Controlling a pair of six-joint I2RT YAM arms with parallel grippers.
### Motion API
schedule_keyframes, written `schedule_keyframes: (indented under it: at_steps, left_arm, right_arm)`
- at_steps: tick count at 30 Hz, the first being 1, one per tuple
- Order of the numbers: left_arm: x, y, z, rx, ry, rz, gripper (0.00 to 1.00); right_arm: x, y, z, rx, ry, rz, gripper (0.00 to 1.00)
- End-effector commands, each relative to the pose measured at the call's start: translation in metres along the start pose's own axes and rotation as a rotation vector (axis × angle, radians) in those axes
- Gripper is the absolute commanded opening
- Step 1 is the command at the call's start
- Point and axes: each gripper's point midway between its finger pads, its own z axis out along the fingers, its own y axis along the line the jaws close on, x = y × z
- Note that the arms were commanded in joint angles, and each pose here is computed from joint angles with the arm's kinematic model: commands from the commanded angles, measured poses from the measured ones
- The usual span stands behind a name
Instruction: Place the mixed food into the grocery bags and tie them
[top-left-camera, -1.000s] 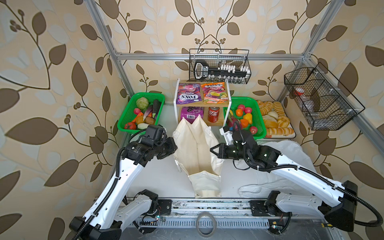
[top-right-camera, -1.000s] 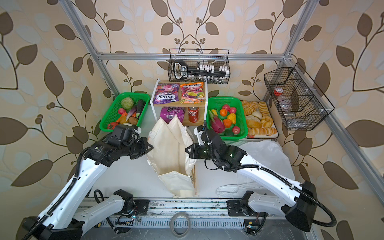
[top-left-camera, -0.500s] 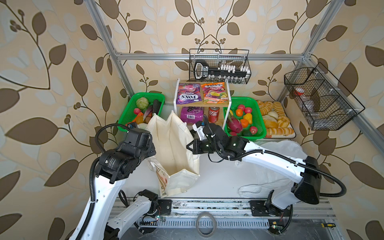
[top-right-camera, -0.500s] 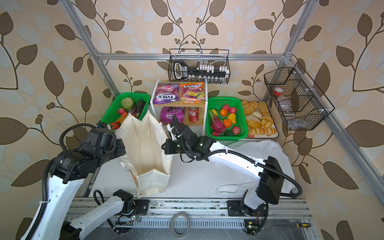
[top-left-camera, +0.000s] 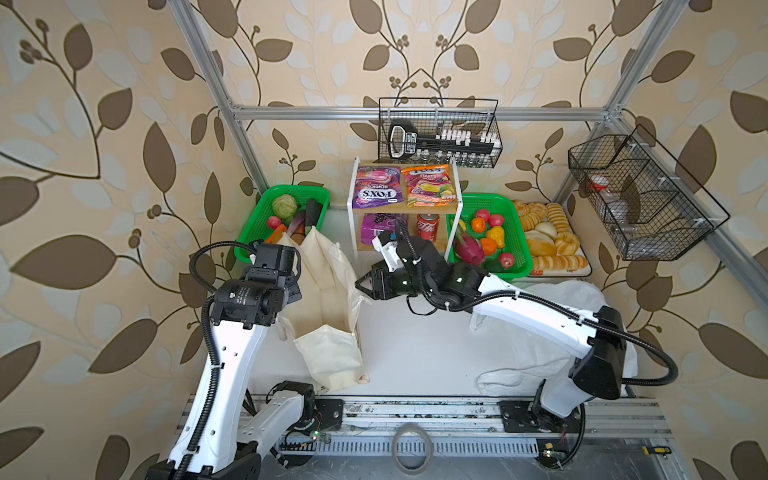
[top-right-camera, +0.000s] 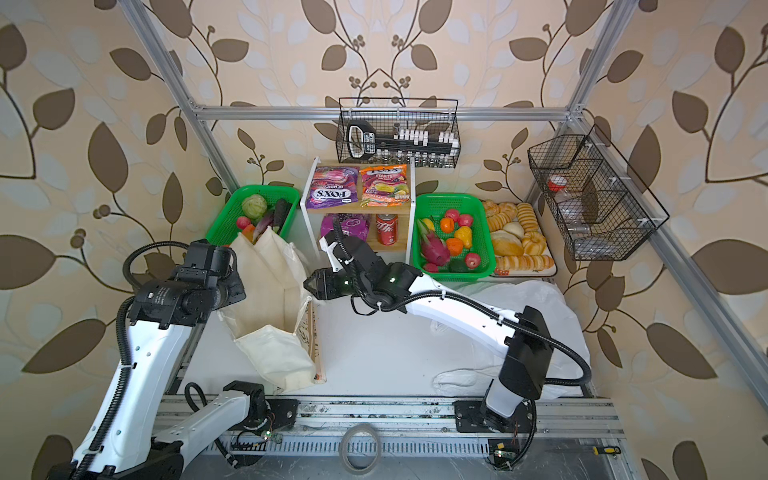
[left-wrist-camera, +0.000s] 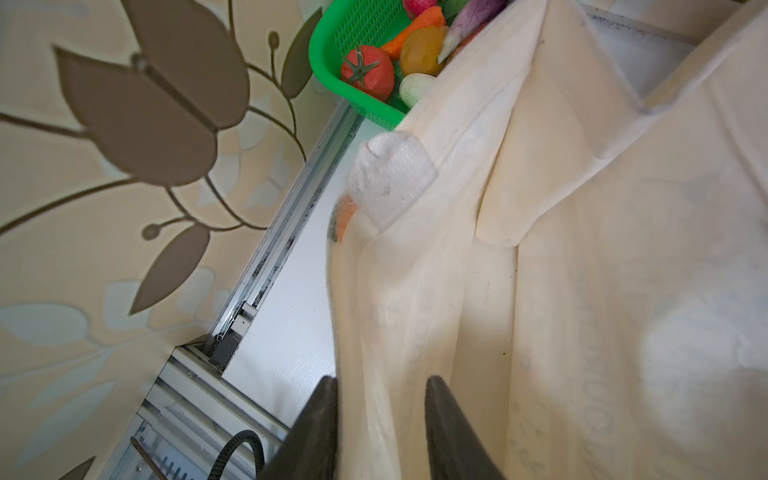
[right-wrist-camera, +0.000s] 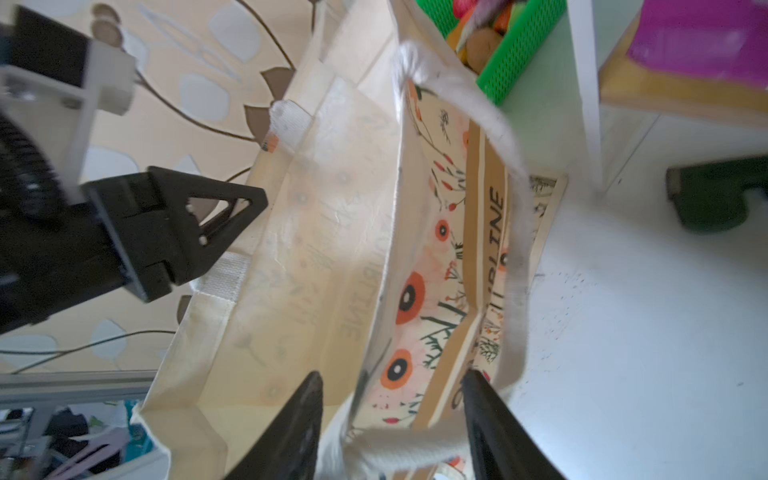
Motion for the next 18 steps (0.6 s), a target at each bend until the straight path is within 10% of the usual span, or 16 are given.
schedule_keyframes:
  at_steps: [1,7,18]
  left_arm:
    - [-0.007,-0.001,-0.012,0.048,-0.046,-0.023,0.55]
    - [-0.016,0.005,-0.035,0.080,-0.101,-0.055,0.70]
    - [-0.036,-0.002,-0.089,0.270,-0.244,-0.103,0.90]
  right_arm:
    - [-0.048,-0.006,-0.058,0.069,-0.222,-0.110,0.57]
    - [-0.041,-0.076,-0.097,0.298,-0.508,-0.330,0.60]
    - [-0.042,-0.153,-0.070,0.557,-0.654,-0.530,0.59]
